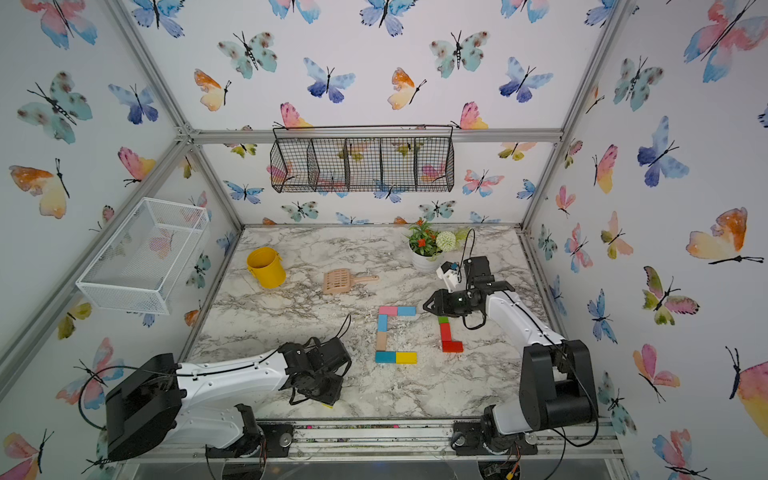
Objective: Assemble the letter c with building blocks
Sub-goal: Pick up the building block from the center of the board.
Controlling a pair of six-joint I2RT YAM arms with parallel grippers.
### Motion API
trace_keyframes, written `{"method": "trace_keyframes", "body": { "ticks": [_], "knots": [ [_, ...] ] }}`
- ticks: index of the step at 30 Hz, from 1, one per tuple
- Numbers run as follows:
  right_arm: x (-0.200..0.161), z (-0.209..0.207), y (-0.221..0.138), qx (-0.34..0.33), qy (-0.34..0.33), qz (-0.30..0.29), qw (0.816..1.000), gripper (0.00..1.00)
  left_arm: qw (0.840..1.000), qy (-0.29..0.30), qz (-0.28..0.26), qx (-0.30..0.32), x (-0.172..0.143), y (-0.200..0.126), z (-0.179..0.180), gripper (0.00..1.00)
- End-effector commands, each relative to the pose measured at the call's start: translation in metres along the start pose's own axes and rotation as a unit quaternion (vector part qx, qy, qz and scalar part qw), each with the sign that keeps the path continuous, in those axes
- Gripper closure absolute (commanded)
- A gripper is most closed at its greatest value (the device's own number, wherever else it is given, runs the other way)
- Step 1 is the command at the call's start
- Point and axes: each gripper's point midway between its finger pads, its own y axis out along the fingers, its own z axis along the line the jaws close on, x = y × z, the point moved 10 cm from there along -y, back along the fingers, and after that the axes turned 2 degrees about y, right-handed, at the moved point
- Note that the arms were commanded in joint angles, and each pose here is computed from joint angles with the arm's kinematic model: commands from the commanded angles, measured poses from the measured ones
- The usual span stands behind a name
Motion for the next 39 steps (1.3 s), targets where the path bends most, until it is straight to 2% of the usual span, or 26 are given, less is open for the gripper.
{"method": "trace_keyframes", "body": {
  "ticks": [1,5,11,18,23,30,34,39],
  "knots": [
    [-0.002,0.006,-0.005,0.023,-0.002,-0.006,1.0,0.62,1.0,0.005,0.008,0.013,0.001,0.005,-0.001,0.65],
    [-0.002,0.009,-0.006,0.039,-0.001,-0.007,0.999,0.62,0.999,0.004,-0.041,0.009,0.015,-0.017,-0.006,0.73],
    [-0.001,0.018,-0.009,0.089,-0.001,-0.006,0.996,0.61,0.995,0.006,-0.09,0.041,0.04,-0.049,-0.005,0.73],
    [-0.003,0.027,-0.012,0.149,-0.008,0.008,0.989,0.61,0.978,0.076,-0.175,0.089,0.081,-0.104,-0.013,0.7],
    [-0.008,0.031,-0.013,0.184,-0.011,0.018,0.983,0.53,0.961,0.128,-0.232,0.074,0.121,-0.138,-0.016,0.72],
    [-0.004,0.041,-0.021,0.219,-0.007,0.009,0.976,0.51,0.937,0.231,-0.261,0.029,0.162,-0.153,-0.034,0.72],
    [0.001,0.048,-0.025,0.226,-0.015,0.008,0.974,0.43,0.916,0.285,-0.281,-0.009,0.17,-0.153,-0.045,0.72],
    [0.005,0.053,-0.026,0.224,-0.007,0.018,0.974,0.42,0.897,0.335,-0.285,-0.045,0.176,-0.146,-0.055,0.73]
  ]
}}
